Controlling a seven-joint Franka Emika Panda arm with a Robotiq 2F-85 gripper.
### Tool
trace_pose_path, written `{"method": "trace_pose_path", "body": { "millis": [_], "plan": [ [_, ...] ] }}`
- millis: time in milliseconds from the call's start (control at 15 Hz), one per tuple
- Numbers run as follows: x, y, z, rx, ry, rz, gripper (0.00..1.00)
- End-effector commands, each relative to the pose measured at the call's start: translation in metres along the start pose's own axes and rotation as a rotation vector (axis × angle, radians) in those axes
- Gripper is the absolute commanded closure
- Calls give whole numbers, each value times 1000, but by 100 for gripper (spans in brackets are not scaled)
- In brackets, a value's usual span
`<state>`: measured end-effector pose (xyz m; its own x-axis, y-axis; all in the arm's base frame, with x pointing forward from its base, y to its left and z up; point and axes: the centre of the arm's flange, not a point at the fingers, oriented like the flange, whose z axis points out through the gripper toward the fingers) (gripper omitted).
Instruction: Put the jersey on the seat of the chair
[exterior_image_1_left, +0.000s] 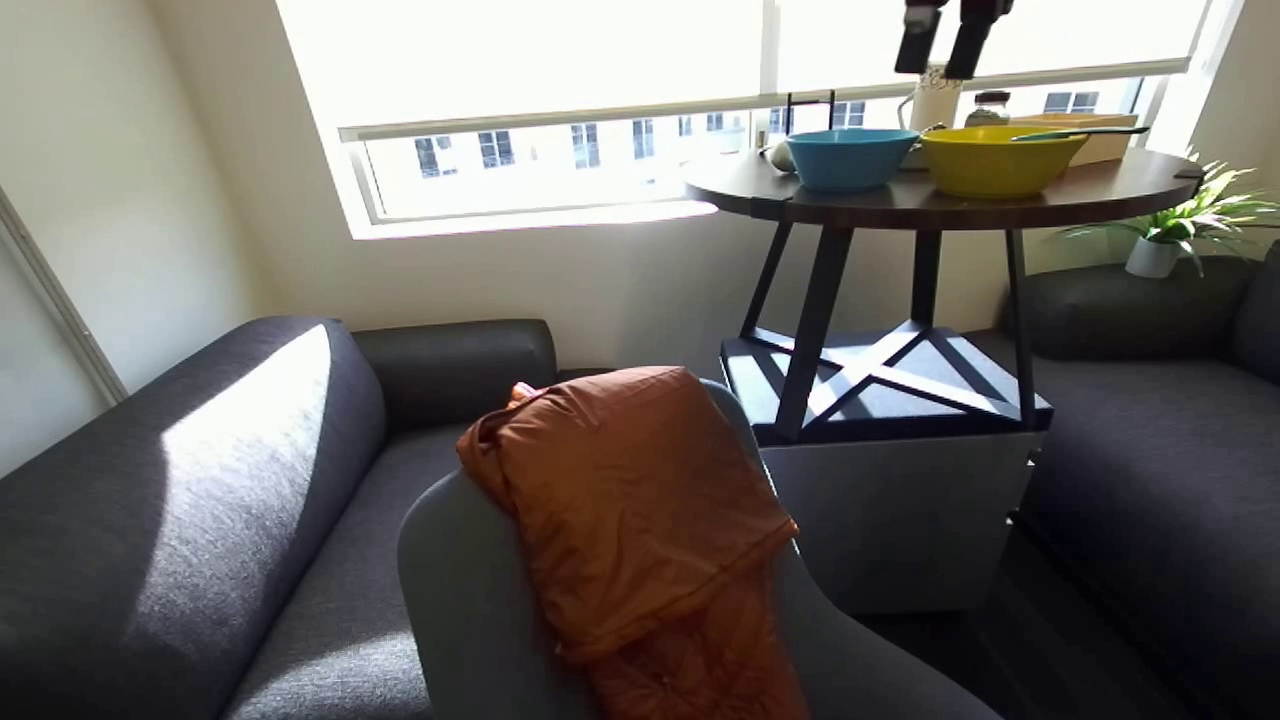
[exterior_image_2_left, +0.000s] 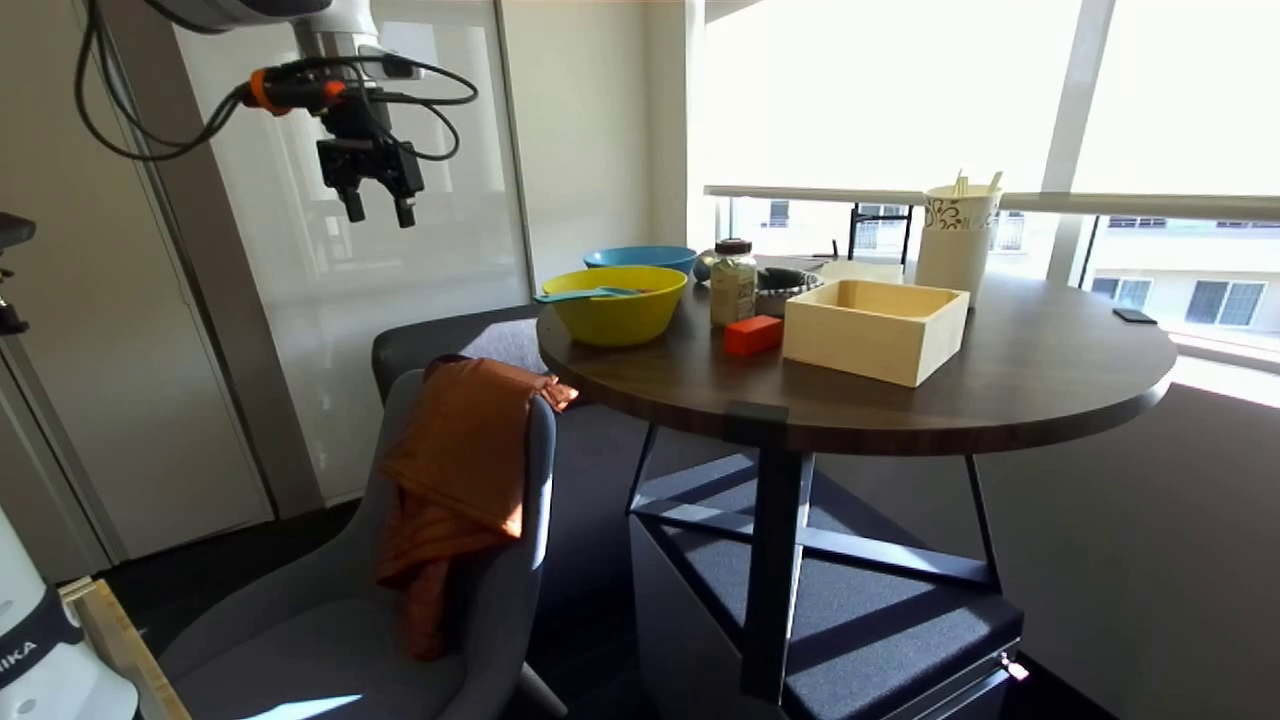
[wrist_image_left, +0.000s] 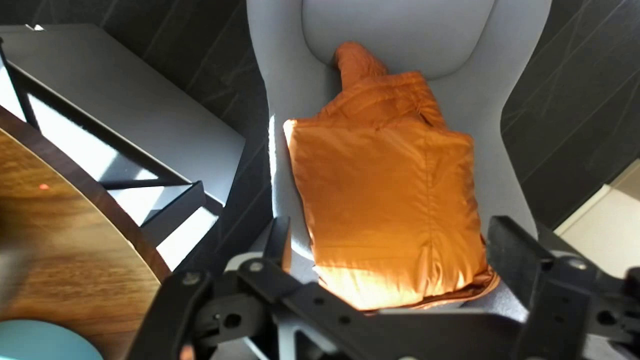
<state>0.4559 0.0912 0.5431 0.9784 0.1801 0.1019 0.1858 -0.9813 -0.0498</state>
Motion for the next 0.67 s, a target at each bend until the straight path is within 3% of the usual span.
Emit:
{"method": "trace_pose_path", "body": {
  "millis": [0,133,200,267,400,600],
  "plan": [
    [78,-24,37,-89,-14,103,0],
    [97,-45,74,-146,-118,108,0],
    [102,-49,90,-138,-191,62,0],
    [64,-36,77,-115,-98,78,0],
    [78,-44,103,-120,-169,63,0],
    [86,-43,107,-119,-182,64,0]
  ]
}}
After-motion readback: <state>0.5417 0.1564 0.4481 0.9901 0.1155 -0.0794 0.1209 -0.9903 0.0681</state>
